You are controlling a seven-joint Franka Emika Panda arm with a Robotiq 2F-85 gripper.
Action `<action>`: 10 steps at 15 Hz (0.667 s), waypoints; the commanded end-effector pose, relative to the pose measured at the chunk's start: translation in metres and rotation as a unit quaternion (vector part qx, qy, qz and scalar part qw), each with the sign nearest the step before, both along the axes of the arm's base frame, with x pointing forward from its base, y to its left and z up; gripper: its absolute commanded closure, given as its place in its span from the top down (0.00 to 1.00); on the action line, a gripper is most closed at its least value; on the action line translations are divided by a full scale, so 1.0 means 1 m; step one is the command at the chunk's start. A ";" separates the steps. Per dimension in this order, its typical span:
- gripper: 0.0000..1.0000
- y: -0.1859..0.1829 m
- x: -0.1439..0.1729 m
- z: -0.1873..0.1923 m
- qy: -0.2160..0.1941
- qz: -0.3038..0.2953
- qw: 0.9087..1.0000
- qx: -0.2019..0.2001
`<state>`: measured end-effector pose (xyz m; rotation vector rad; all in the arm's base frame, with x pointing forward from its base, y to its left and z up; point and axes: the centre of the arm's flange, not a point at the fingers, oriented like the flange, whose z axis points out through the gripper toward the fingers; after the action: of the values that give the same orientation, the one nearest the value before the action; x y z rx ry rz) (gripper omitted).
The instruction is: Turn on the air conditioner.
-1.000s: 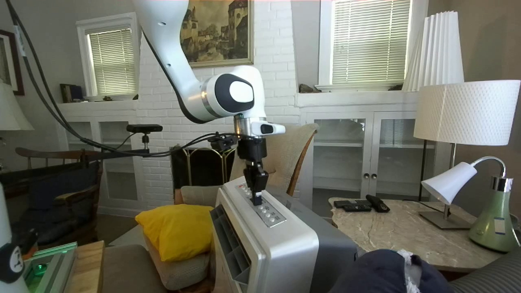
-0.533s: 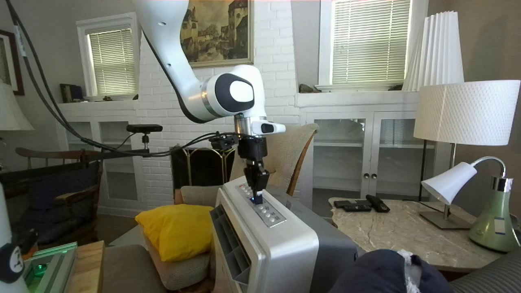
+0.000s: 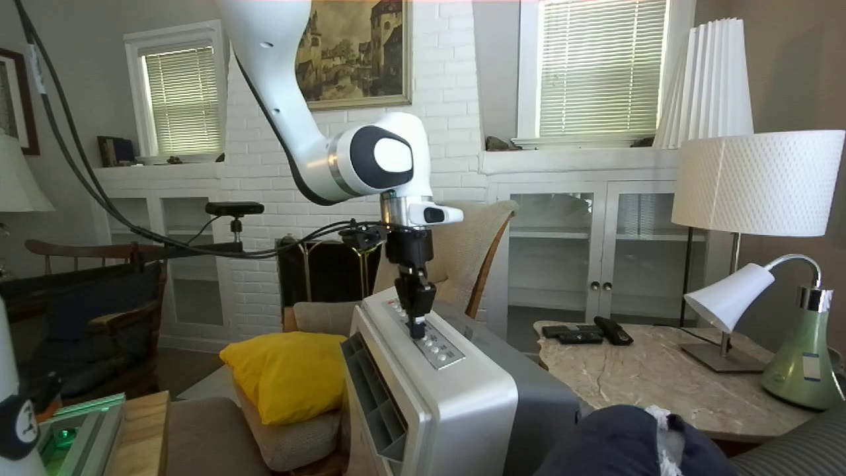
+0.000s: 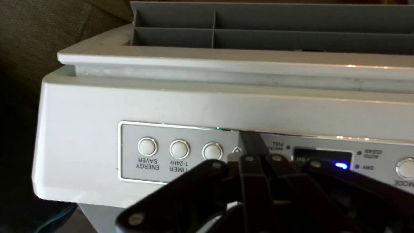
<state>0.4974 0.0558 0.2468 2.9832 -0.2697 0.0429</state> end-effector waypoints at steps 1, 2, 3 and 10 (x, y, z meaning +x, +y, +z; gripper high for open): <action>0.00 0.001 0.007 -0.009 0.001 0.004 1.000 -0.008; 0.00 0.001 0.005 -0.005 0.000 0.006 1.000 -0.005; 0.00 0.000 0.003 0.001 -0.004 0.008 1.000 -0.004; 0.10 -0.007 -0.014 0.039 -0.013 0.004 1.000 -0.015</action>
<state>0.4980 0.0543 0.2626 2.9806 -0.2730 0.0721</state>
